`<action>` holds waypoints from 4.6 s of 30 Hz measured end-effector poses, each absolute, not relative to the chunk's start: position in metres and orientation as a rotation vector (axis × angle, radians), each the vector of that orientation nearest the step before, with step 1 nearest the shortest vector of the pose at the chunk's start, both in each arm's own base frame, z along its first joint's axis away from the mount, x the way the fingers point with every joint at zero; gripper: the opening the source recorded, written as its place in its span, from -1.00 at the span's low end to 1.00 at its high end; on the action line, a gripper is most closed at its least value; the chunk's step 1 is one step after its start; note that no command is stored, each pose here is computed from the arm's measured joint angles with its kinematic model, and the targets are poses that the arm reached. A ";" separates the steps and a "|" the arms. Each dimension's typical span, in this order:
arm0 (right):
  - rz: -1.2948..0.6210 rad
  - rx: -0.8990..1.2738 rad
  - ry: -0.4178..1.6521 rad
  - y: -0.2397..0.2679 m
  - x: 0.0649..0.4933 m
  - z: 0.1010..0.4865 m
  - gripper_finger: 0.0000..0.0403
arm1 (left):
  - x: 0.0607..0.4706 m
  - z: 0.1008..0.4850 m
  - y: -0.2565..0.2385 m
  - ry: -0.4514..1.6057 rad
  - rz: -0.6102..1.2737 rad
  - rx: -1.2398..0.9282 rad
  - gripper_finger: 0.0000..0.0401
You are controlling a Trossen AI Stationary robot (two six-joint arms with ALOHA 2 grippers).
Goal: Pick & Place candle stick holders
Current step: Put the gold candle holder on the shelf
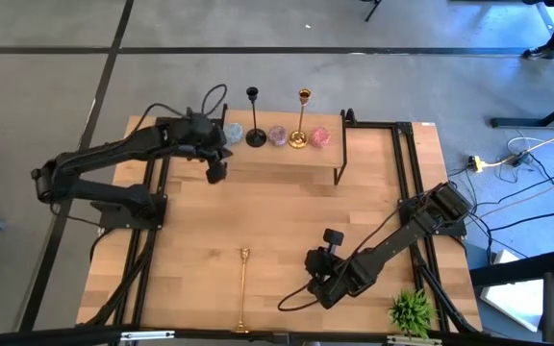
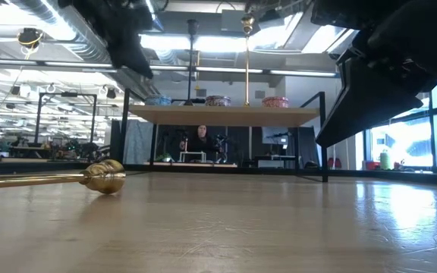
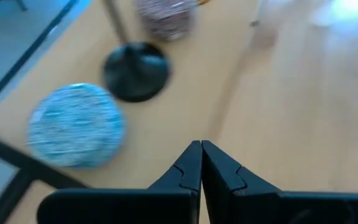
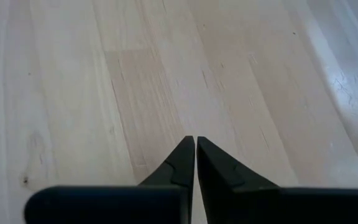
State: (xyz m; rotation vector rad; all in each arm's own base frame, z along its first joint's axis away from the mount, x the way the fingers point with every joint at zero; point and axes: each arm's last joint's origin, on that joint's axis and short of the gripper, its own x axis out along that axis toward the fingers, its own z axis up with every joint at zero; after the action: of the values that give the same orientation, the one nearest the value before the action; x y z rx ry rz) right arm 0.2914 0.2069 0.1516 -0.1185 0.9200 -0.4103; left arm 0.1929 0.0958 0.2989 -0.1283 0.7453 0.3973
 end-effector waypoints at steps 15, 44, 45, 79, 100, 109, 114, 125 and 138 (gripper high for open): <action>-0.407 -0.109 0.912 0.207 0.292 0.152 -0.90 | 0.200 0.297 -0.006 0.707 0.293 -0.121 -0.99; -0.414 -0.136 0.893 0.207 0.293 0.152 -0.90 | 0.196 0.194 -0.124 0.827 -0.038 -0.547 -0.99; -0.413 -0.133 0.891 0.207 0.293 0.153 -0.90 | 0.197 0.191 -0.125 0.851 -0.031 -0.577 -0.99; -0.437 -0.165 0.839 0.206 0.297 0.154 -0.90 | 0.253 0.120 -0.169 1.008 -0.339 -1.107 0.08; -0.423 -0.172 0.828 0.207 0.298 0.155 -0.90 | 0.264 0.110 -0.152 0.984 -0.246 -1.128 0.09; -0.419 -0.174 0.826 0.207 0.299 0.155 -0.90 | 0.268 0.109 -0.146 0.934 -0.203 -1.107 0.09; -0.418 -0.172 0.824 0.207 0.299 0.155 -0.90 | 0.270 0.109 -0.143 0.907 -0.182 -1.093 0.09; -0.419 -0.168 0.821 0.207 0.300 0.155 -0.90 | 0.273 0.108 -0.135 0.904 -0.097 -1.166 0.09; -0.419 -0.169 0.822 0.207 0.300 0.155 -0.90 | 0.291 0.098 -0.136 1.024 -0.030 -1.121 -0.12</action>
State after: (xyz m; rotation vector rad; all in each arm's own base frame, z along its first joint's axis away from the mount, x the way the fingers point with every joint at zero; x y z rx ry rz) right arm 0.2996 0.2067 0.1553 -0.1686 0.8217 -0.4187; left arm 0.2910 -0.1360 0.0977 -1.1213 1.0238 -0.0303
